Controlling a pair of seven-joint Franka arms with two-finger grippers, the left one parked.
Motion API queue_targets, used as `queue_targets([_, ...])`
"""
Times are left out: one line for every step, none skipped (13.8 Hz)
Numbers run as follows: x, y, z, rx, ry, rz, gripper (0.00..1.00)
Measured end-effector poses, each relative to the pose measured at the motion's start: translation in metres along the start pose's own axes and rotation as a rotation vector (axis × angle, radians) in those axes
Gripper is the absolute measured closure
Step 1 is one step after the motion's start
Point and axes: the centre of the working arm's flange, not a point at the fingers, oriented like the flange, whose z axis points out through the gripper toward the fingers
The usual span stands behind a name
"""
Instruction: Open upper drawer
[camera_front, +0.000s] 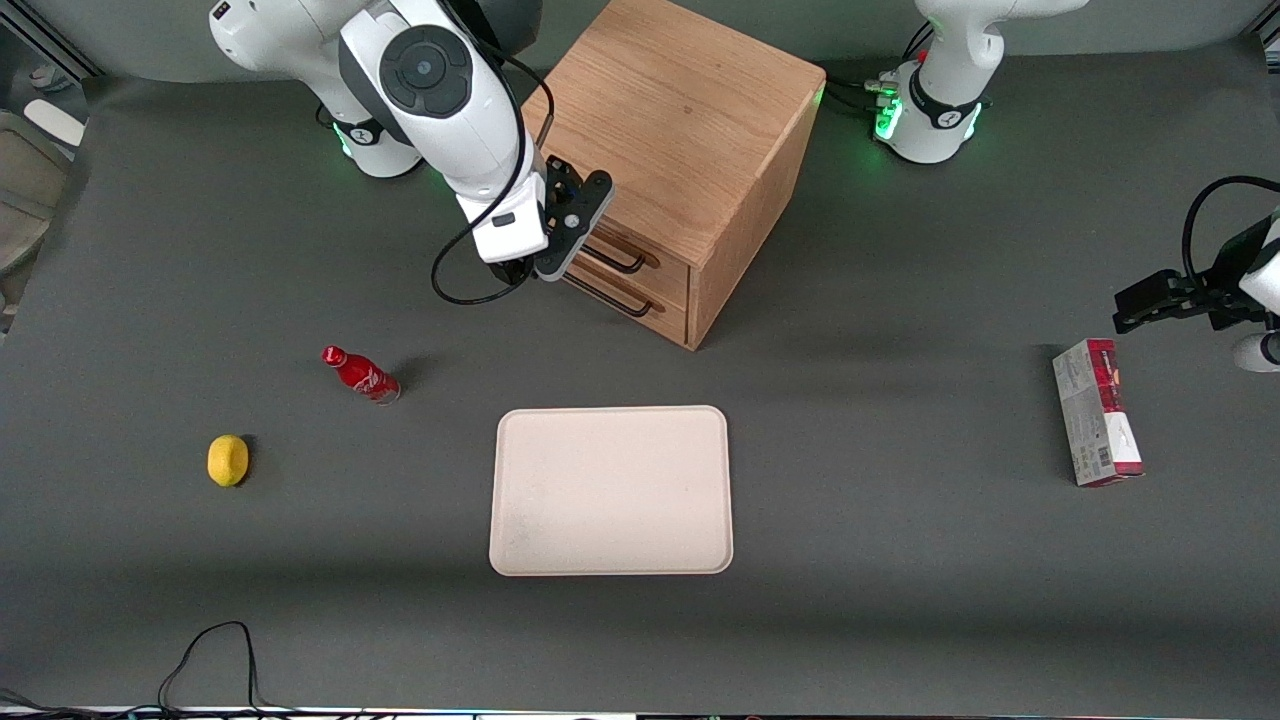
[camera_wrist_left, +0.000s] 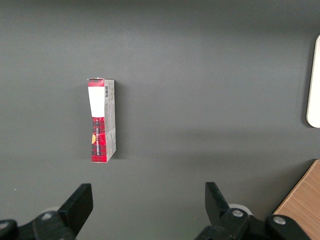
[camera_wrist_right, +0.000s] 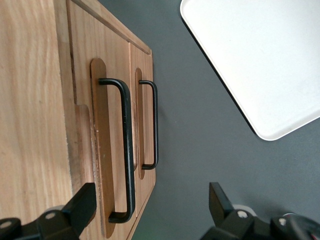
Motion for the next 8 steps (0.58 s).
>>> queue_targets([0.0, 0.001, 0.004, 0.0, 0.0, 0.001, 0.0])
queue_targets([0.0, 0.002, 0.009, -0.003, 0.006, 0.003, 0.0])
queue_targets([0.0, 0.003, 0.016, -0.006, 0.012, 0.005, 0.0])
queue_targets([0.0, 0.004, 0.023, -0.007, 0.013, 0.004, 0.0])
queue_targets([0.0, 0.002, 0.029, -0.006, 0.008, 0.001, 0.0])
queue_targets([0.001, -0.001, 0.033, -0.007, 0.007, -0.003, 0.0])
queue_targets([0.001, -0.002, 0.036, -0.007, 0.007, -0.006, 0.0])
queue_targets([0.002, -0.003, 0.039, -0.008, 0.006, -0.007, 0.0])
